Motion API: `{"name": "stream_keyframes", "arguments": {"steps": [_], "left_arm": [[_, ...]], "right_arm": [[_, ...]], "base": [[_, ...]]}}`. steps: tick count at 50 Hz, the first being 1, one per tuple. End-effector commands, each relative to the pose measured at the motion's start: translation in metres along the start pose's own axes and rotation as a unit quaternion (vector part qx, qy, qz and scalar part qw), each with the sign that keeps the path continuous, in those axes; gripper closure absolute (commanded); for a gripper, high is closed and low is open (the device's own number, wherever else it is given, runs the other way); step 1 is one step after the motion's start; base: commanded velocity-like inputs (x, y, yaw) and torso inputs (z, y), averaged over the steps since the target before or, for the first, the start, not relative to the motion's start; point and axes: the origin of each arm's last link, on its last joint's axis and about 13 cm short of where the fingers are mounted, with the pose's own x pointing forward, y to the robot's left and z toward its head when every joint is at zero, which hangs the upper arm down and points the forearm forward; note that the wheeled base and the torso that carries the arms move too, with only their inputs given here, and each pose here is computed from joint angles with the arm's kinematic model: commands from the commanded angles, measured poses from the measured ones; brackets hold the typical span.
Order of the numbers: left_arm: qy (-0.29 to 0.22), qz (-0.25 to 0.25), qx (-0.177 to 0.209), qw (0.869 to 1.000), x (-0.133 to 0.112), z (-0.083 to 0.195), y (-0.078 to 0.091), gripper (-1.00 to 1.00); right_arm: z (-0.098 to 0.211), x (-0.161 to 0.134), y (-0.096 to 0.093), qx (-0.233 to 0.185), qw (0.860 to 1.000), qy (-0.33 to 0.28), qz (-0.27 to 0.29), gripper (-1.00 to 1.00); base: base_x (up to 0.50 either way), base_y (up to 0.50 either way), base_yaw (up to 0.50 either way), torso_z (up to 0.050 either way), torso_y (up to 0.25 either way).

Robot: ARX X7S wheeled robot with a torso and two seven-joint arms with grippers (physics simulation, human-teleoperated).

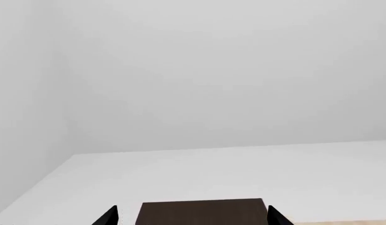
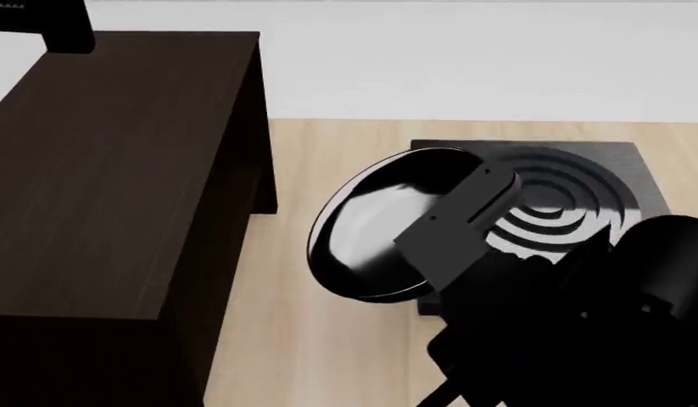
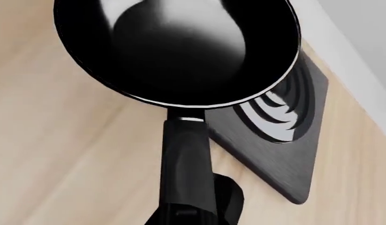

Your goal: Put the frying pan under the cabinet shelf.

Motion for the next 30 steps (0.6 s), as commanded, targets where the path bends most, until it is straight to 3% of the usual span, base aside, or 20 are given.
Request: {"name": "stream_keyframes", "arguments": {"steps": [1, 30], "left_arm": [[0.001, 0.002, 0.000, 1.000, 0.000, -0.001, 0.001, -1.00], [0.001, 0.007, -0.003, 1.000, -0.001, -0.004, 0.005, -1.00]], "right_arm": [[0.008, 0.013, 0.002, -0.014, 0.999, -0.024, -0.027, 1.00], [0.022, 0.044, 0.032, -0.052, 0.998, -0.030, 0.023, 1.00]], "base": [[0.00, 0.00, 0.00, 0.000, 0.000], [0.00, 0.00, 0.00, 0.000, 0.001]]}}
